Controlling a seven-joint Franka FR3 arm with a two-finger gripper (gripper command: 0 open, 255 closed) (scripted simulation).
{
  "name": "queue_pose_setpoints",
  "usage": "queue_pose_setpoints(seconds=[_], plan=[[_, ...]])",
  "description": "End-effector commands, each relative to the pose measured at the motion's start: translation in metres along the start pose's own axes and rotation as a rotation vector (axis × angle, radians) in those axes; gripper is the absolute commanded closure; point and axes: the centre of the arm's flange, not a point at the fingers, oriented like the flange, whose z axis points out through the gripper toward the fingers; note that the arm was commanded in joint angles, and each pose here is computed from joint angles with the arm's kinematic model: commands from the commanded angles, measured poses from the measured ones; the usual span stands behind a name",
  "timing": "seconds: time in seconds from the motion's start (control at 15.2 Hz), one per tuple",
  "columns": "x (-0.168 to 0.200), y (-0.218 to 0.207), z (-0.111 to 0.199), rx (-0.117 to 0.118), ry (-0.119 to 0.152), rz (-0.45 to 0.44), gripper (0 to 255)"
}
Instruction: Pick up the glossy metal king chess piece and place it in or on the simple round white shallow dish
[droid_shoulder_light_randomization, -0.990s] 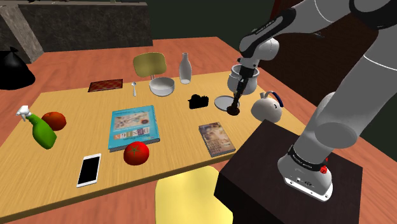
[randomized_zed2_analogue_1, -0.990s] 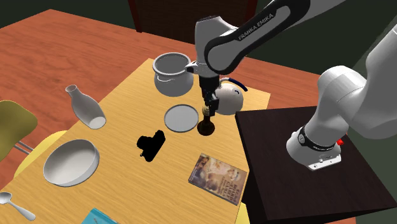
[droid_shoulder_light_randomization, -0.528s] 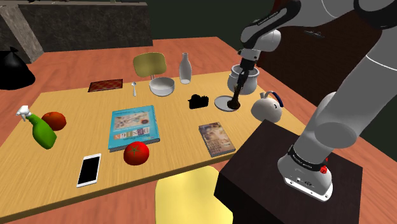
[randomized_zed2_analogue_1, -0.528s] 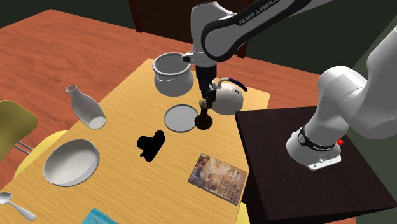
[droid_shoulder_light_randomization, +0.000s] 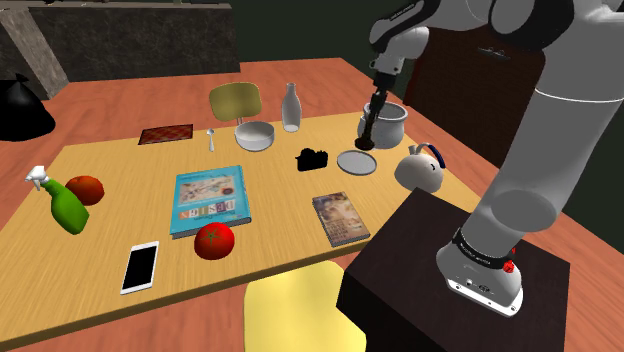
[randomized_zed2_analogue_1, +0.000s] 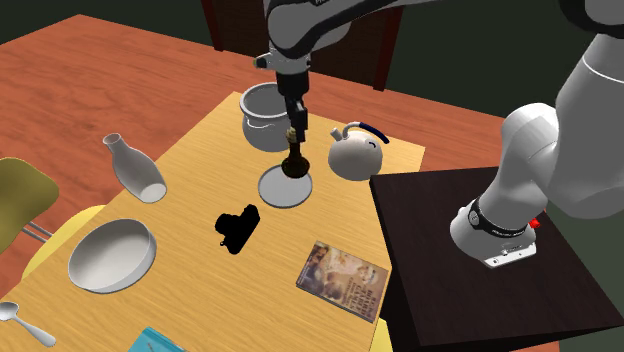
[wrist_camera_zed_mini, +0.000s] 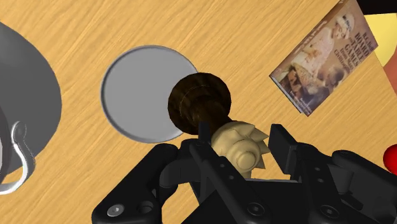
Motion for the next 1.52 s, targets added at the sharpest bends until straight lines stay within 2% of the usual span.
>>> queue_pose_setpoints(seconds=[0.0, 0.2, 1.45], plan=[[0.014, 0.015, -0.014, 0.001, 0.0, -0.001, 255], [0.033, 0.041, -0.033, 0.001, 0.0, -0.001, 255], [0.031, 0.067, 0.064, 0.001, 0.0, -0.001, 255]])
